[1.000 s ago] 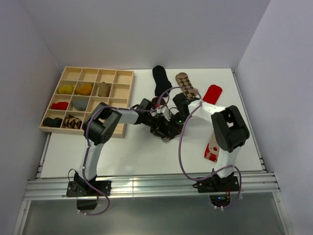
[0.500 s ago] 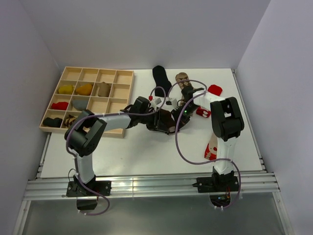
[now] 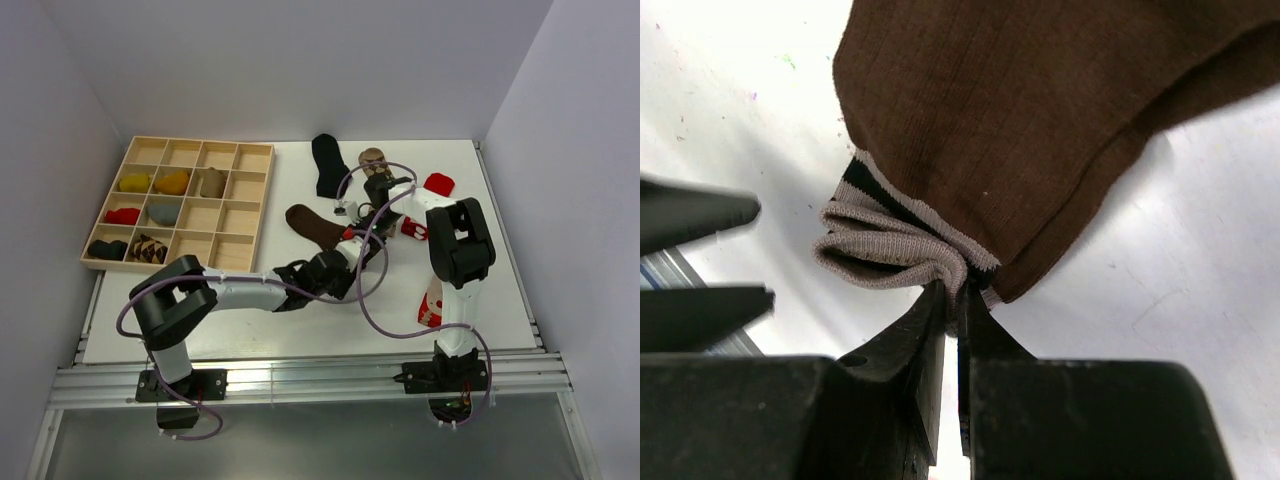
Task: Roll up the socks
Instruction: Roll the sock at the center of the board.
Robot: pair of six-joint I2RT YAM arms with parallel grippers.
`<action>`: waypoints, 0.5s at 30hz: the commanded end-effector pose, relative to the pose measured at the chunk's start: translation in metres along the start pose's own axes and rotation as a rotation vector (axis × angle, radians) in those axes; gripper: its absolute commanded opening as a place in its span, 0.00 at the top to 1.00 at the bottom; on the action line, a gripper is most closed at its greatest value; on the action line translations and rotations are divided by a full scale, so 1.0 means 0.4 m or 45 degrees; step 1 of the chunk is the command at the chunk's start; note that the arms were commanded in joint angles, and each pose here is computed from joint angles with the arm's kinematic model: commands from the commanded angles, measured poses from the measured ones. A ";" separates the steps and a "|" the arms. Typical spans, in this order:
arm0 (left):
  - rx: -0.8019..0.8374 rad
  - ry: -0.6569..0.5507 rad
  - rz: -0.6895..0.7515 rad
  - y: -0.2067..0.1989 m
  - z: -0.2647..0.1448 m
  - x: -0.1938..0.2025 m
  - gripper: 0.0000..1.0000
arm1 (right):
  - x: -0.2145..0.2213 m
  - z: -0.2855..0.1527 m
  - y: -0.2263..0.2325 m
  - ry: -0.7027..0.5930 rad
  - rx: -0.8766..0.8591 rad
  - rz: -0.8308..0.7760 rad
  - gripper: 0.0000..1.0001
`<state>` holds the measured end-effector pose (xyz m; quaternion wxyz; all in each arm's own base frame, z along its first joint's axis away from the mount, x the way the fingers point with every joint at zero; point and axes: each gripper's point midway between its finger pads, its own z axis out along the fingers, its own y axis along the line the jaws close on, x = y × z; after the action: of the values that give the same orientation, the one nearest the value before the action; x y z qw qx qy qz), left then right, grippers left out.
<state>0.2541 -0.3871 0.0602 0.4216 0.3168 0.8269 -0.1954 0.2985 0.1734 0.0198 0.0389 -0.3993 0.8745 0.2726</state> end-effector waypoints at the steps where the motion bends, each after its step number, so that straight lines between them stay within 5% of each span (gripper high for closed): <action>1: -0.186 -0.176 0.177 0.030 0.006 -0.067 0.49 | -0.023 -0.007 -0.005 0.012 0.046 -0.013 0.98; 9: -0.340 -0.214 0.179 0.062 0.050 -0.080 0.45 | -0.020 0.003 -0.003 0.031 0.063 -0.026 0.97; 15: -0.250 -0.264 0.065 0.057 0.060 -0.096 0.47 | -0.013 0.009 -0.001 0.052 0.071 -0.030 0.98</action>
<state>0.2896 -0.3823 0.0473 0.5033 0.3127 0.8009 -0.0866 0.2978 0.1775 0.0188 0.0345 -0.4088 0.8760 0.2537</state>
